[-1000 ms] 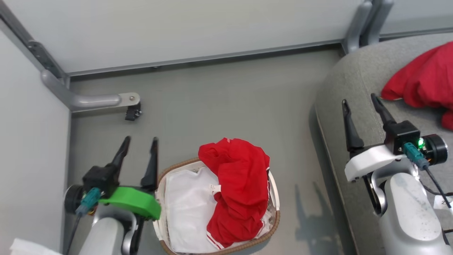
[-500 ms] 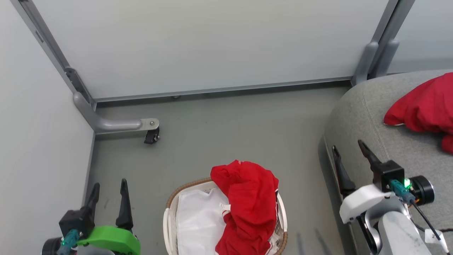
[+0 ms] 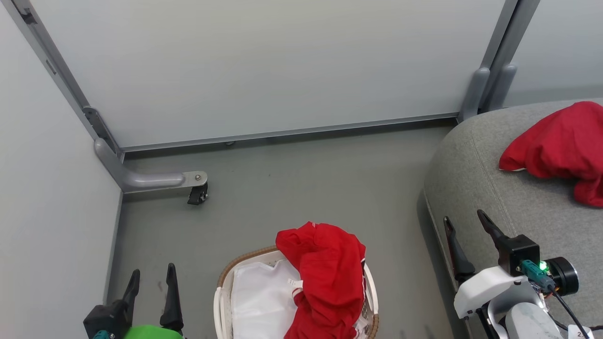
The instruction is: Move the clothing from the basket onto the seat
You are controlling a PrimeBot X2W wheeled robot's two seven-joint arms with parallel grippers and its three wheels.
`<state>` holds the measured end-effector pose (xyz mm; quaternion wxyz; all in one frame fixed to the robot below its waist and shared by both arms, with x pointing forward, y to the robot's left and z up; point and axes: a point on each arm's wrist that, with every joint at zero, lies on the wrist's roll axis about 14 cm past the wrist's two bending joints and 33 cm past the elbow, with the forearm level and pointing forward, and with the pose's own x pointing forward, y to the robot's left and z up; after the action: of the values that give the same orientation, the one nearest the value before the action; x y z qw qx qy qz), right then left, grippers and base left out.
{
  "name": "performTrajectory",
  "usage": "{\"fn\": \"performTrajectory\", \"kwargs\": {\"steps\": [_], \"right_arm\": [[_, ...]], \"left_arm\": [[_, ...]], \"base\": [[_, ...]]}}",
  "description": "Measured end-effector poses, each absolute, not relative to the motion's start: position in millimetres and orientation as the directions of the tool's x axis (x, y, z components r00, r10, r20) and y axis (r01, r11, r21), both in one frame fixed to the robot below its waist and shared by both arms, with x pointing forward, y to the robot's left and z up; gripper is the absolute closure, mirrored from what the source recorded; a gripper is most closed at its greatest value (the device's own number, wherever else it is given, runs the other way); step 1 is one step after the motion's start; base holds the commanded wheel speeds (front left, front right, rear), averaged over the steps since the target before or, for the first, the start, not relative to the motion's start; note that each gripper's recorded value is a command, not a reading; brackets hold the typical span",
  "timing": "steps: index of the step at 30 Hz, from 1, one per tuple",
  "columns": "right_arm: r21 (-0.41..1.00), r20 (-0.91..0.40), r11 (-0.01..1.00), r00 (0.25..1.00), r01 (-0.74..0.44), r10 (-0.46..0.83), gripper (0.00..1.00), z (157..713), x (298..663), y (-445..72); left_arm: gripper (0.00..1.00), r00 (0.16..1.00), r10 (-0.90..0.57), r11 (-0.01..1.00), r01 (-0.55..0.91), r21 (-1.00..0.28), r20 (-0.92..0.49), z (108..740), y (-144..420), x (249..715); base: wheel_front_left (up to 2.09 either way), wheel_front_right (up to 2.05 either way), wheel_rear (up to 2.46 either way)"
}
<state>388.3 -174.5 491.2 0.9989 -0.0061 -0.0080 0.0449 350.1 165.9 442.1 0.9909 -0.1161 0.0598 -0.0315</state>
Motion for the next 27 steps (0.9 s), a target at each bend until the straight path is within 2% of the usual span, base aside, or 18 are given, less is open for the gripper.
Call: {"fn": "performTrajectory", "kwargs": {"steps": [6, 13, 21, 27], "right_arm": [[-0.005, 0.045, 0.996, 0.995, -0.090, 0.090, 0.00, 500, 399, -174], [-0.004, 0.111, 0.994, 0.987, -0.113, 0.113, 0.00, 520, 434, -167], [0.020, 0.158, 0.991, 0.979, -0.134, 0.129, 0.00, 524, 481, -163], [0.034, 0.142, 0.990, 0.981, -0.138, 0.132, 0.00, 507, 503, -163]], "left_arm": [[0.00, 0.981, -0.137, 0.962, 0.098, -0.256, -0.140, 433, 145, 355], [0.00, 0.960, -0.242, 0.936, 0.194, -0.292, -0.138, 430, 107, 392], [0.00, 0.905, -0.372, 0.882, 0.276, -0.383, -0.204, 395, 59, 436], [0.00, 0.844, -0.457, 0.844, 0.314, -0.435, -0.279, 356, 34, 454]], "base": [[0.00, 0.00, 0.00], [0.00, 0.00, 0.00], [0.00, 0.00, 0.00], [0.00, 0.00, 0.00]]}}
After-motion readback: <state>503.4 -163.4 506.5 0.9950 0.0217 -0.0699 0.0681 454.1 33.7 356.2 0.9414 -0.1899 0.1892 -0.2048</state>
